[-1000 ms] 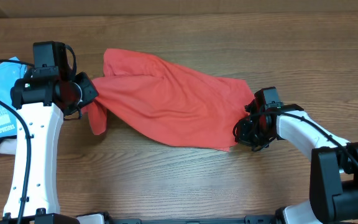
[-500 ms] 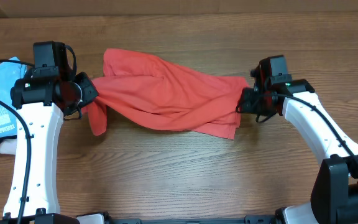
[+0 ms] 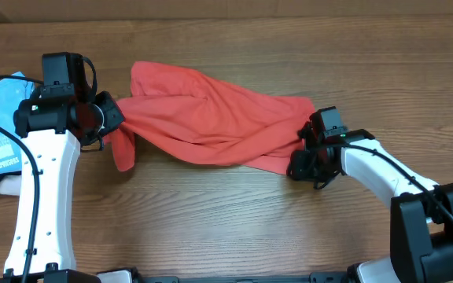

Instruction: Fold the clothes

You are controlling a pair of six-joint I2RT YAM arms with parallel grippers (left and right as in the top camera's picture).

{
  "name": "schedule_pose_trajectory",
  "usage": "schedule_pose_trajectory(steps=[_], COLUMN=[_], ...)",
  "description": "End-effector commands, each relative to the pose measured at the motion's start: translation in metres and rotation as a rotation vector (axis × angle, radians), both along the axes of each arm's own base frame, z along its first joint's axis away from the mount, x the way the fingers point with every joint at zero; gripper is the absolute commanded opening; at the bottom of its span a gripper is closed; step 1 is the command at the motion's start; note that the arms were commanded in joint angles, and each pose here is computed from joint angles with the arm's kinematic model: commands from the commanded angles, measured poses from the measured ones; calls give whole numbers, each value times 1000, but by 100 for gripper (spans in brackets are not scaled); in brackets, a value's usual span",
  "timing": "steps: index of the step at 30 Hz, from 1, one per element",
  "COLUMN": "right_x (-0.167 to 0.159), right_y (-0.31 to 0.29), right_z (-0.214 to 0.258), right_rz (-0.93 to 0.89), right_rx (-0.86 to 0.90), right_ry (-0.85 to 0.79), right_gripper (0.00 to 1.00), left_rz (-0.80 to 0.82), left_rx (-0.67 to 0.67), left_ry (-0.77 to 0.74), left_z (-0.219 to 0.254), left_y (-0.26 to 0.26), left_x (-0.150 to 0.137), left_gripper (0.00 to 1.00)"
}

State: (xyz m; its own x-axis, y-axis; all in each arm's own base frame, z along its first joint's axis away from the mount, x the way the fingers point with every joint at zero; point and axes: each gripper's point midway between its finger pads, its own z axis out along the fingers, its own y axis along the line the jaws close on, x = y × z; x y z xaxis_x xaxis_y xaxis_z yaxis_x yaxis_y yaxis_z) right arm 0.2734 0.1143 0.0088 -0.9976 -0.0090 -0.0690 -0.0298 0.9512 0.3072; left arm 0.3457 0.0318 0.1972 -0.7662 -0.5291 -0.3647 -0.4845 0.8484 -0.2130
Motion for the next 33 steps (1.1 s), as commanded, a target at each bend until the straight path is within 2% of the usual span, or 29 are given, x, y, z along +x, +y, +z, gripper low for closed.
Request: schedule_pose_trajectory(steps=[1,5,6,9,10,11,15,19,21,24,26,29,33], right_x=[-3,0,0,-2,-4,-5,-13,-4,21,42,54,49,28], right_y=[-1,0,0,5,7,9,10,11,10,-2,-23,-58,-90], right_z=[-11,-20,-22,-24,-24,-24,-22,14,78,154,225,318,385], right_rz=[28,41,47,75,84,88,65,29,10,-32,-115,-214,-308], right_rx=[-13,-4,-4,14,18,17,12,25,37,27,6,-21,-69], right_ry=[-26,-67,-71,-66,-60,-58,-12,-4,-101,-242,-381,-576,-720], right_gripper=[40,38,32,20,10,5,4,4,4,4,4,4,4], left_rz=[-11,-11,-11,-11,-11,-11,-11,-10,-39,-43,-30,-59,-77], left_rx=[24,24,24,24,24,24,24,32,49,82,116,151,188], left_ry=[-31,-32,-32,-32,-31,-31,-32,-33,-50,-83,-124,-216,-316], left_z=[10,11,11,11,10,10,11,11,18,36,60,103,148], left_y=[3,3,3,3,3,3,3,4,4,8,13,13,12], left_x=[2,3,3,3,2,2,3,3,4,3,-1,-6,-19], left_gripper=[10,10,10,10,9,10,7,4,4,4,4,4,4])
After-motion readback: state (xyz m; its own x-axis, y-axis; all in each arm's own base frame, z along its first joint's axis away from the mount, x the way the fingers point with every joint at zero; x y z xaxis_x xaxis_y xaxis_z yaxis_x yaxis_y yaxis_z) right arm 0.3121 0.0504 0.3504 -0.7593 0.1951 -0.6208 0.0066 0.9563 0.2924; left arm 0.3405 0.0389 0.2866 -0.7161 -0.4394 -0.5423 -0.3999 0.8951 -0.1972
